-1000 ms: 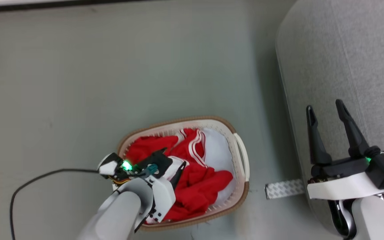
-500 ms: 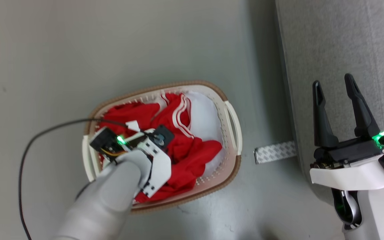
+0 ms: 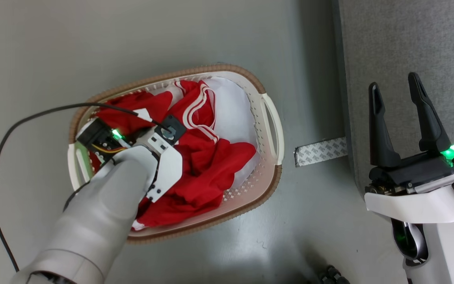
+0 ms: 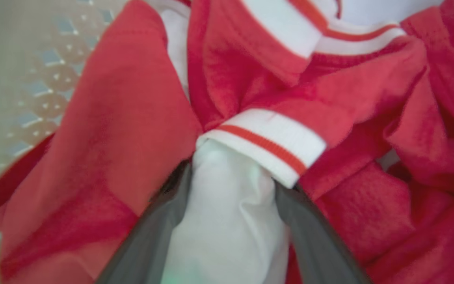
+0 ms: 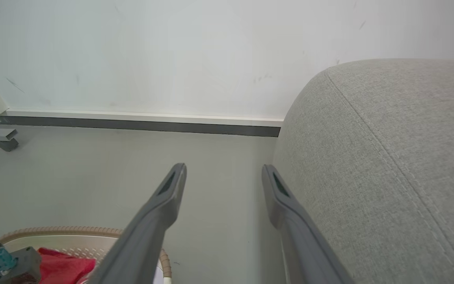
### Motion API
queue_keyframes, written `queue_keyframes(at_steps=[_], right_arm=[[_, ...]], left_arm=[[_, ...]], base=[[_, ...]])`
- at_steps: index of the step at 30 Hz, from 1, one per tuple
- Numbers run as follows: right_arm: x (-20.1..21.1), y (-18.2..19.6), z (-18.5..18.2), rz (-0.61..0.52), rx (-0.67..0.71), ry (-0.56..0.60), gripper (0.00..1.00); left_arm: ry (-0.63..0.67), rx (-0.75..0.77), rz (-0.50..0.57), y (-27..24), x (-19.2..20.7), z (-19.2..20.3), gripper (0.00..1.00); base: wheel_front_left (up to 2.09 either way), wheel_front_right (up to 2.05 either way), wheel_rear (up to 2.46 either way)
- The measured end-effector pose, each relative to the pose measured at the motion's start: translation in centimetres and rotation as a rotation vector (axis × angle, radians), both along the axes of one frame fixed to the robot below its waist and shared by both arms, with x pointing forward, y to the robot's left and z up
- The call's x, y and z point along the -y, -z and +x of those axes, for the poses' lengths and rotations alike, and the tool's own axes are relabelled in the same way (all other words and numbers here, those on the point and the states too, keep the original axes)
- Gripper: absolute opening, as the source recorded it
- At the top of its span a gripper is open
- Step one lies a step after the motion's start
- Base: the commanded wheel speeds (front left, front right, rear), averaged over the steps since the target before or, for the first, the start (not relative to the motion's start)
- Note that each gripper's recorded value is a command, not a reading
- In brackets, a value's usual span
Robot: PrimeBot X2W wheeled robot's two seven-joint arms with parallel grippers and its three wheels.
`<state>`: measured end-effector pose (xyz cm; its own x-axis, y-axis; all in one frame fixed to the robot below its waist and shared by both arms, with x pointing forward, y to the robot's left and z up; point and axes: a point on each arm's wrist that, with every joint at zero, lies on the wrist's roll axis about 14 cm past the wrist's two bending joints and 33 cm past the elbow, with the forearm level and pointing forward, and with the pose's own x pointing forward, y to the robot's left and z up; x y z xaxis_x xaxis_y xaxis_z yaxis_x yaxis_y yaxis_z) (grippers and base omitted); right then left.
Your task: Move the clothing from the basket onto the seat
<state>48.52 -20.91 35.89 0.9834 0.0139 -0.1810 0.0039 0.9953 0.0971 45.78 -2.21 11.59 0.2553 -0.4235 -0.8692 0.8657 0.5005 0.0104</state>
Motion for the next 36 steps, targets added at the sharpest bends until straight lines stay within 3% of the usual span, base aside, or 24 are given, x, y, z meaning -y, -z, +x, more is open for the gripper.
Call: queue_keyframes(at_steps=[1,2,3,4,9,15,22,36], right_arm=[[0.0,0.2,0.1,0.000,-0.003,-0.002,1.00],[-0.1,0.3,0.2,0.000,-0.004,-0.005,1.00],[-0.2,0.5,0.2,0.000,-0.005,-0.008,1.00],[-0.2,0.6,0.2,0.000,-0.008,-0.009,1.00],[-0.2,0.9,0.3,-0.001,-0.013,-0.008,1.00],[-0.4,0.1,0.4,0.004,0.001,-0.012,1.00],[-0.8,-2.6,0.3,0.010,0.052,-0.015,1.00],[-2.6,-9.5,-3.8,0.055,0.154,-0.033,1.00]], left_arm=[[0.000,-0.001,0.001,0.2,0.0,0.0,1.00],[-0.001,0.000,-0.001,0.4,0.1,0.1,0.38],[-0.001,0.007,-0.011,0.5,0.3,0.2,0.13],[0.000,0.010,-0.016,0.6,0.4,0.3,0.00],[-0.004,0.007,-0.073,0.4,1.2,0.1,0.00],[-0.067,0.022,-0.213,-2.5,3.0,0.3,0.00],[-0.155,0.082,-0.341,-7.6,2.6,0.0,0.00],[-0.328,0.253,-0.496,-19.6,-0.3,-2.2,0.00]], base=[[0.00,0.00,0.00],[0.00,0.00,0.00],[0.00,0.00,0.00],[0.00,0.00,0.00],[0.00,0.00,0.00],[0.00,0.00,0.00],[0.00,0.00,0.00],[0.00,0.00,0.00]])
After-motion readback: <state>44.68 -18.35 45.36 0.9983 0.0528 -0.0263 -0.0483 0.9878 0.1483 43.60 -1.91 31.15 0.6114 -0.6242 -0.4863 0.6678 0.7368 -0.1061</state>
